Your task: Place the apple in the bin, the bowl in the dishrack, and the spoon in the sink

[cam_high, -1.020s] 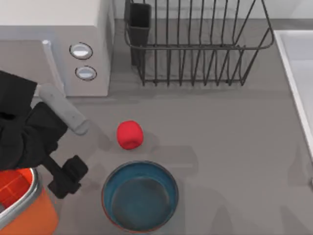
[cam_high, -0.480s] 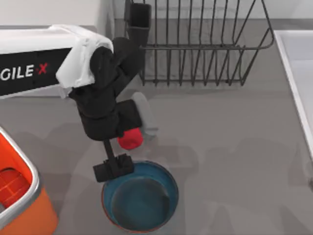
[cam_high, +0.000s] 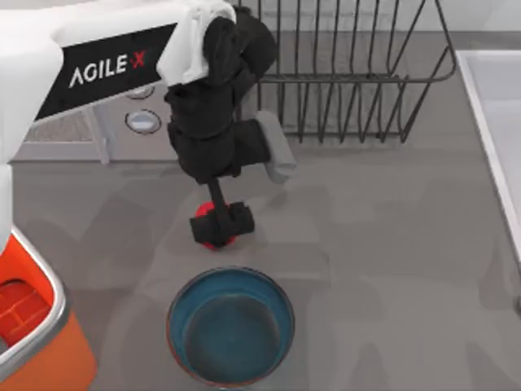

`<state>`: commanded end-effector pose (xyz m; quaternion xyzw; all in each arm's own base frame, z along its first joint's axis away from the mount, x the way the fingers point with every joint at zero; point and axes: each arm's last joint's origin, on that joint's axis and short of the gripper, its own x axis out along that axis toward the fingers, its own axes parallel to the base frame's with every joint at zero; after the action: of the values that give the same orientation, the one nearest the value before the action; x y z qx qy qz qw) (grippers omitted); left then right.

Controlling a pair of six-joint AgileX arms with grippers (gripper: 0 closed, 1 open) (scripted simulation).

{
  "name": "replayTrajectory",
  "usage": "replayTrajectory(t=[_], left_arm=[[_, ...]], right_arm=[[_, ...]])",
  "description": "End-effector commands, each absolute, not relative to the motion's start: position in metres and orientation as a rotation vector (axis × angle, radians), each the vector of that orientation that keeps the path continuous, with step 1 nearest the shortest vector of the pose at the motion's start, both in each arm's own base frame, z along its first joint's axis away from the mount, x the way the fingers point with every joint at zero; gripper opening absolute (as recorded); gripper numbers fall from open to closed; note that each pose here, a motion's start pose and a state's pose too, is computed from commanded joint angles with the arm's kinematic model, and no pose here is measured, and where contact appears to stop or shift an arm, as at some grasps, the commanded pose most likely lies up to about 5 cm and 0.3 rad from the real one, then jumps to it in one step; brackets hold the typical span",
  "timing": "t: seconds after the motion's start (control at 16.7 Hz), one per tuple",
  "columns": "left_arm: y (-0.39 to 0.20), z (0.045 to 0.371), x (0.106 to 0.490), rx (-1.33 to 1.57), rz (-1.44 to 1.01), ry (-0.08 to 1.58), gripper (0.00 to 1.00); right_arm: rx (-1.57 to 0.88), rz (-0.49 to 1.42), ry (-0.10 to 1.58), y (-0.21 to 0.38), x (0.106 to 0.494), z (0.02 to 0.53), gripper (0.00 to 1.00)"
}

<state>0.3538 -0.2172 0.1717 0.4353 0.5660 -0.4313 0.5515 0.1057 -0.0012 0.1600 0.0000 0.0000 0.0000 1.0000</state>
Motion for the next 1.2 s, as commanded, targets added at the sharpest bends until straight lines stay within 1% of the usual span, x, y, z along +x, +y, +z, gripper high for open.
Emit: replayTrajectory(t=[0.18,0.54,0.66,0.96,1.02,1.2], left_arm=[[-0.218,0.176,0.361,1.024,-1.011,1.327,1.0],[-0.219,0.176,0.36,1.026,-1.013,1.323,1.0],[-0.218,0.163,0.361,1.024,-1.011,1.331,1.0],[-0.218,0.113,0.362,1.023,-1.009,1.322,1.0],[-0.217,0.108,0.362,1.024,-1.01,1.326,1.0],[-0.217,0.106,0.361,1.024,-1.011,1.327,1.0]], right_arm=[[0.0,0.0,0.0,-0.001,0.106,0.16,1.0],[0.0,0.0,0.0,-0.001,0.106,0.16,1.0],[0.0,0.0,0.0,-0.001,0.106,0.16,1.0],[0.0,0.0,0.0,-0.001,0.106,0.16,1.0],[0.0,0.0,0.0,-0.001,0.106,0.16,1.0],[0.0,0.0,0.0,-0.001,0.106,0.16,1.0]])
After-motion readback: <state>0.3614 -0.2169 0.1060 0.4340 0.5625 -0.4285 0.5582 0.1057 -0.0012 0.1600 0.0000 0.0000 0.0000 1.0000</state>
